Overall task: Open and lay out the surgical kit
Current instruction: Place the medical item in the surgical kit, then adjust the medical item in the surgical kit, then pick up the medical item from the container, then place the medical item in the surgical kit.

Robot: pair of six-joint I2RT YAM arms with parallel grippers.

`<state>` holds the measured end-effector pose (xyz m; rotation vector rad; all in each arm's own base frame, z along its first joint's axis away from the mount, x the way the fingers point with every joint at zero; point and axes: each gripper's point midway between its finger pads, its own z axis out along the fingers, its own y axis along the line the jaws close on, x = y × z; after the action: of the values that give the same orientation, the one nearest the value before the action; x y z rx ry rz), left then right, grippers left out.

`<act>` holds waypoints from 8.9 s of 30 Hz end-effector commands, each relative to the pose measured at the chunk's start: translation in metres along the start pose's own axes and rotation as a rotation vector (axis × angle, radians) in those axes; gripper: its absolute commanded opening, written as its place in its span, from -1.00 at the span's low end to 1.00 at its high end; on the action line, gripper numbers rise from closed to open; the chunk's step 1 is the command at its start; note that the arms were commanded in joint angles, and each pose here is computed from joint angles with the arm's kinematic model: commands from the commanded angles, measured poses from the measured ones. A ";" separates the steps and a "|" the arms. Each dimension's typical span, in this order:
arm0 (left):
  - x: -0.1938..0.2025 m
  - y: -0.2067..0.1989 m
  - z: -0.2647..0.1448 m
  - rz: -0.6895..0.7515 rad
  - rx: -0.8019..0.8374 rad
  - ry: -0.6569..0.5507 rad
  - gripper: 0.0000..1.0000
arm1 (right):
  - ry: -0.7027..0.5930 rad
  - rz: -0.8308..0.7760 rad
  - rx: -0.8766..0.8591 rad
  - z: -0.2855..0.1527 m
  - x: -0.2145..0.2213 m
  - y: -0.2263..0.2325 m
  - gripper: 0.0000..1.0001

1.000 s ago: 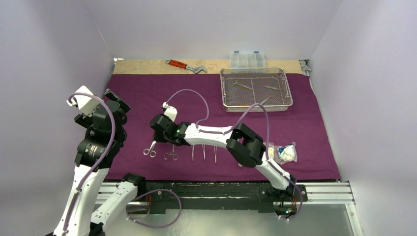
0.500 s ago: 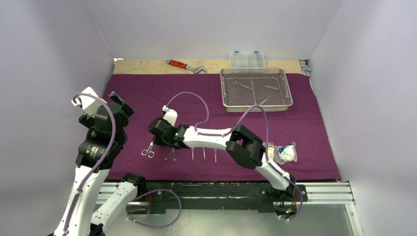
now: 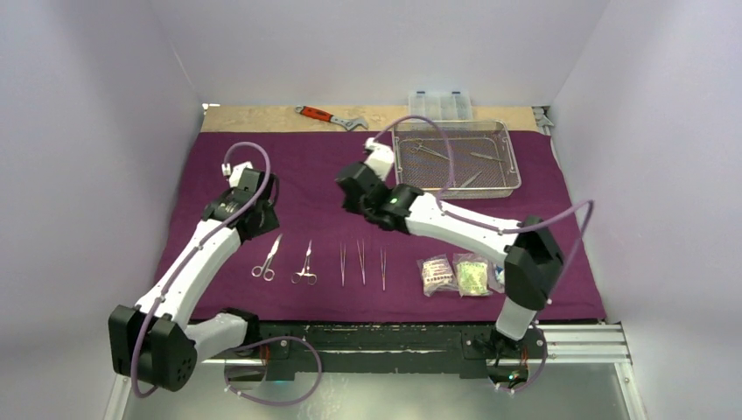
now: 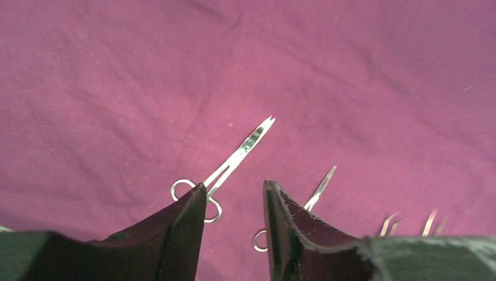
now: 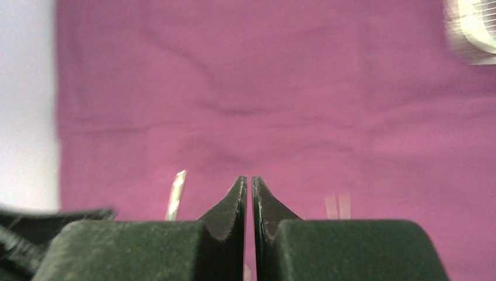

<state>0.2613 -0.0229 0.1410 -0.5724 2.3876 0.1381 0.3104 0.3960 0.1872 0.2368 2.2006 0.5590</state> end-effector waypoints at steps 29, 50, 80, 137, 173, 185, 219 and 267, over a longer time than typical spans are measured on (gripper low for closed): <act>0.107 0.048 0.073 -0.150 -0.273 0.410 -1.00 | 0.021 0.036 0.224 0.000 -0.066 -0.163 -0.99; 0.115 0.041 0.059 -0.253 -0.224 0.419 -1.00 | 0.027 0.044 0.218 0.009 -0.067 -0.164 -1.00; -0.083 -0.062 0.007 -0.088 0.315 -0.077 -0.01 | 0.100 -0.483 0.161 0.144 -0.199 -0.267 0.07; -0.104 -0.145 0.006 -0.060 0.683 -0.026 0.09 | 0.221 -0.763 -0.113 0.125 -0.196 -0.265 -1.00; -0.094 -0.242 -0.006 -0.030 1.000 0.306 0.69 | 0.130 -0.751 -0.730 0.027 -0.111 -0.030 -1.00; -0.073 -0.240 -0.009 -0.086 1.049 0.454 -0.42 | 0.164 -0.781 -0.816 0.024 -0.089 -0.012 -1.00; -0.232 -0.179 -0.105 -0.697 1.019 -0.365 -1.00 | 0.111 1.038 -0.721 -0.011 -0.210 0.062 0.46; -0.164 0.014 -0.149 -0.433 0.210 -0.531 0.66 | -0.141 0.273 -0.932 0.016 -0.124 0.133 -1.00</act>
<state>0.3116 -0.0201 0.3406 -0.8354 1.7259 -0.3391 0.4225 0.4379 0.3370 0.4324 1.6411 1.6066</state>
